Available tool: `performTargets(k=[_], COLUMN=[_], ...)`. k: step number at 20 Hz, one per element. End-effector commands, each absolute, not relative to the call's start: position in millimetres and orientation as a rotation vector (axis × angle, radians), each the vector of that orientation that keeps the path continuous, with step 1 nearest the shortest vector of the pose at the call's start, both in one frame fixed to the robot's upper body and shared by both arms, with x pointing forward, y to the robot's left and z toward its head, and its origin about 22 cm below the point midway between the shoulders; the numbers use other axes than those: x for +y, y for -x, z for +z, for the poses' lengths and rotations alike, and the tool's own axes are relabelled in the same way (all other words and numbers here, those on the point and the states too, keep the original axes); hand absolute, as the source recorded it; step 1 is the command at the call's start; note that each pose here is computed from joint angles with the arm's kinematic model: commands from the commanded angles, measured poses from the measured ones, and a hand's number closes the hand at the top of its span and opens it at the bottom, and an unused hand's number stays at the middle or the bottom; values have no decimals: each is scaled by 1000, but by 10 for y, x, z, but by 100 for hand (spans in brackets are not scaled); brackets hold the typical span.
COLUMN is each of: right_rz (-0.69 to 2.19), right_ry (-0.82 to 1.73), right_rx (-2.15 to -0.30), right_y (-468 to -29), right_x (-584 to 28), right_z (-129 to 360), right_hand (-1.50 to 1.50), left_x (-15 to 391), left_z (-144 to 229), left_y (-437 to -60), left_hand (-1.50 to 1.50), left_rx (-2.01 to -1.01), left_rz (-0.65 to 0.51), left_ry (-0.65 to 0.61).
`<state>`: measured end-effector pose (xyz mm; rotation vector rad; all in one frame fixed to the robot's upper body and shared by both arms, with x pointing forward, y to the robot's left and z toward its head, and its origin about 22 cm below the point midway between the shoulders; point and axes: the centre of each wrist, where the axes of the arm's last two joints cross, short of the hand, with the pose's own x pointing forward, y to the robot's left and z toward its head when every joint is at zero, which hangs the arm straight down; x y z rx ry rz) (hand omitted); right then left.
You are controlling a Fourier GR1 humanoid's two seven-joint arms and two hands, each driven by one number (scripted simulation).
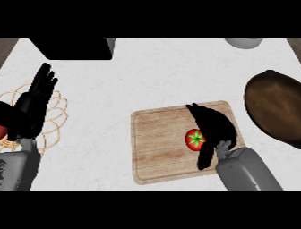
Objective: Pick the tomato from the cutting board and place it in the pan
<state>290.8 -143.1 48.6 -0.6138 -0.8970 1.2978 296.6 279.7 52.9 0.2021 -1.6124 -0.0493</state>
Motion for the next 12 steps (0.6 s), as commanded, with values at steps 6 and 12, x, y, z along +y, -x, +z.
performTargets(k=[6,12], right_rz=[1328,1455], right_ry=[566,510], right_rx=[-853,-947], right_y=[-2875,-2829], right_x=[-1456,-1146], right_z=[182,246], right_hand=[-150,150], left_x=[2824,2608], left_z=[452,606], left_y=[-2965,-2984], left_hand=[0,0], left_rx=[-1621,-1621], left_rz=[-45,-51], left_ry=[-211,-185])
